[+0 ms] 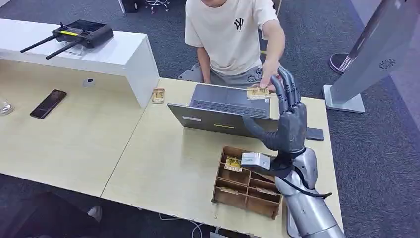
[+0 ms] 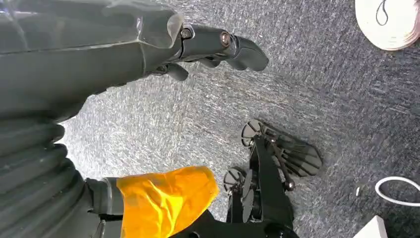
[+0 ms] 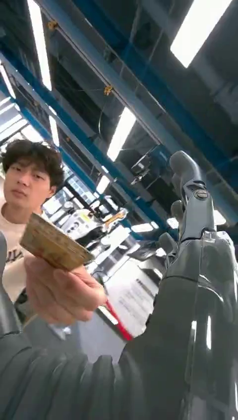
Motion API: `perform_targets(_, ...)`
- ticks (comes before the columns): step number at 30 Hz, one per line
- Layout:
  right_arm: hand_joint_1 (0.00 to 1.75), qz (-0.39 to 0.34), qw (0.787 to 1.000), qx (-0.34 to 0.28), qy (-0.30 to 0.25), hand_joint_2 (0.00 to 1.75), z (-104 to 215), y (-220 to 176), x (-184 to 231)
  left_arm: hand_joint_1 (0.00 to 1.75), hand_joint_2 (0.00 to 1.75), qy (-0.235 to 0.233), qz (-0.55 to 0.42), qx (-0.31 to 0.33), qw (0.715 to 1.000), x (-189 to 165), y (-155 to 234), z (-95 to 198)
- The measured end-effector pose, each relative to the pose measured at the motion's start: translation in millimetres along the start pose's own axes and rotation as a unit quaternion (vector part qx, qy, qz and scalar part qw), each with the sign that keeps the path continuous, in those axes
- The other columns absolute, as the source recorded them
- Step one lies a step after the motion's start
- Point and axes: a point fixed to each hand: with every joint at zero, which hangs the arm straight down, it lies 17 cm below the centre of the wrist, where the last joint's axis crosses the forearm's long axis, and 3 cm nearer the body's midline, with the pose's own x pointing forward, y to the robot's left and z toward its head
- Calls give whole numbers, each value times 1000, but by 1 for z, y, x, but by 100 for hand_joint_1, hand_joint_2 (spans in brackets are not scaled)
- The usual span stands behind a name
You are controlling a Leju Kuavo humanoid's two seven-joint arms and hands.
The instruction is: Pass the card to the sensor for recognition and then transmit it.
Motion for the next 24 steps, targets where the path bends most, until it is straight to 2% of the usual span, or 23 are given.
perform_targets(3, 0, 50, 998, 18, -28, 175, -1, -1, 0, 0, 175, 1, 0, 0, 1000, 0, 0, 0)
perform_targets(7, 0, 60, 998, 14, -24, 175, -2, -6, -5, 0, 175, 1, -1, 0, 1000, 0, 0, 0)
perform_targets(11, 0, 113, 992, 30, -53, 175, -5, -8, -3, 0, 175, 2, 0, 0, 1000, -1, 0, 0)
perform_targets(17, 0, 151, 986, 34, -64, 175, -8, -15, -8, 0, 175, 4, 0, 0, 1000, -1, 0, 0)
perform_targets(18, 5, 155, 985, 33, -64, 175, -8, -17, -9, 0, 175, 4, 0, 0, 1000, -1, 0, 0)
perform_targets(19, 30, 156, 985, 31, -62, 175, -9, -18, -10, 0, 175, 4, 0, 0, 1000, -1, 0, 0)
perform_targets(20, 89, 157, 985, 31, -61, 175, -9, -19, -11, 0, 175, 4, 0, 0, 1000, -1, 0, 0)
perform_targets(21, 136, 159, 985, 30, -61, 175, -9, -19, -11, 0, 175, 4, 0, 0, 1000, -1, 0, 0)
perform_targets(22, 166, 160, 985, 29, -60, 175, -10, -20, -12, 0, 175, 4, 0, 0, 1000, -1, 0, 0)
perform_targets(23, 175, 162, 985, 28, -58, 175, -10, -21, -13, 0, 175, 4, 0, 0, 1000, -1, 0, 0)
perform_targets(24, 175, 162, 985, 28, -56, 175, -10, -22, -15, 0, 175, 5, 0, 0, 1000, -1, 0, 0)
